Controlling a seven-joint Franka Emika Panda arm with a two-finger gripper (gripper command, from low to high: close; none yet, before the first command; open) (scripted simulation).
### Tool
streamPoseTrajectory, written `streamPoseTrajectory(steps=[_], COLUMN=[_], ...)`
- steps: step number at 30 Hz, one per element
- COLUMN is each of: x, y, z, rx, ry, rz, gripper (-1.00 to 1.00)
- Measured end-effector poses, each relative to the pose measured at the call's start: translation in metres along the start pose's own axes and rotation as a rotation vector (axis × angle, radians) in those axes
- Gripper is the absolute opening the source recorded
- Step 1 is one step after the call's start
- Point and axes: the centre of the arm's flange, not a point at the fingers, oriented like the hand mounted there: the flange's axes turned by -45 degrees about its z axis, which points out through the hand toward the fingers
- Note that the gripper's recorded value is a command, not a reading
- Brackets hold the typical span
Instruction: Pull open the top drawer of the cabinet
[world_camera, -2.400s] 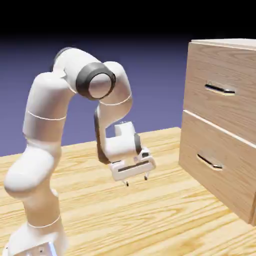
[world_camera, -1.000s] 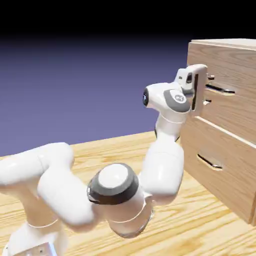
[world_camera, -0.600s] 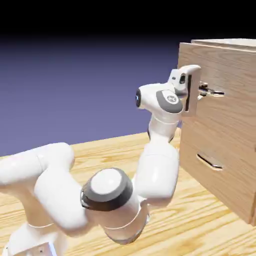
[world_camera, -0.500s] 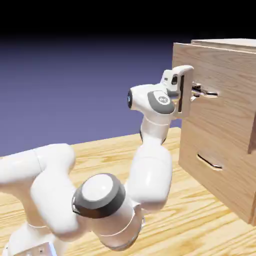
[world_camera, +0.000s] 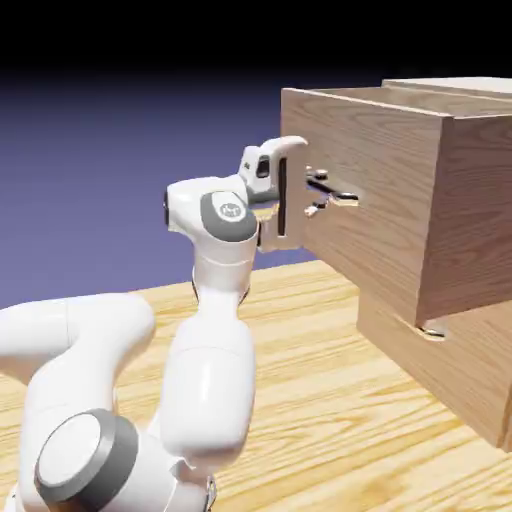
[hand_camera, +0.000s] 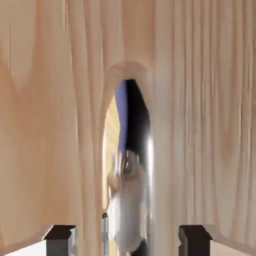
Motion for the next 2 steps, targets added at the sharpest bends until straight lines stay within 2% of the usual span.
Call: streamPoseTrajectory(steps=[2], x=[0.001], y=[-0.002], z=[-0.024], rx=[0.002], ry=[-0.001], rz=[-0.003], gripper=[1.0])
